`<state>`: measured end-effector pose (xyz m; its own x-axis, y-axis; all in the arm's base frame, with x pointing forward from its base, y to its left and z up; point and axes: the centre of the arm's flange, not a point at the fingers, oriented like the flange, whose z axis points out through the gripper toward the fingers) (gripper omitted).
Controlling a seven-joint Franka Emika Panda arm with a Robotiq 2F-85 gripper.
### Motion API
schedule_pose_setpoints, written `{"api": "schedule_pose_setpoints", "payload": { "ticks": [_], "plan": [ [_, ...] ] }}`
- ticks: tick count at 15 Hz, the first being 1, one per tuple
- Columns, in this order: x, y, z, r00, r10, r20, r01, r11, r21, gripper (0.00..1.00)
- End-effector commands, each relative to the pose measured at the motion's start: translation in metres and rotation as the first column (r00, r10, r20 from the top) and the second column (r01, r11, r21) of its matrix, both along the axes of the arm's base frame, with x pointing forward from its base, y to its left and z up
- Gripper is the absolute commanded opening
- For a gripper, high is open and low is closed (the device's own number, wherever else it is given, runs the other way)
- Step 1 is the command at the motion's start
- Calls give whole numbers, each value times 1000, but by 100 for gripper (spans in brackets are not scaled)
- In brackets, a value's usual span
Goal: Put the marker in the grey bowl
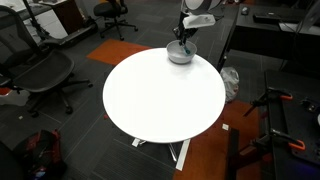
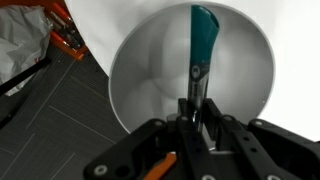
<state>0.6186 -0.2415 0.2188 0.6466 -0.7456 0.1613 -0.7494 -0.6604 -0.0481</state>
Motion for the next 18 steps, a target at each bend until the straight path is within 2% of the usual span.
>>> {"api": "schedule_pose_setpoints", "payload": {
  "ticks": [1, 6, 8, 12, 13, 18],
  "plan": [
    [13, -16, 2, 999, -23, 46, 23, 1000, 4, 51],
    [11, -27, 28, 997, -25, 79, 25, 1000, -7, 89],
    [6, -28, 42, 996, -13, 87, 13, 1000, -3, 99],
    [-10, -29, 80, 993, 50, 109, -50, 999, 2, 100],
    [-14, -29, 91, 992, 77, 103, -79, 997, 23, 100],
    [-40, -20, 136, 967, 243, 78, -248, 967, 64, 100]
  ]
}}
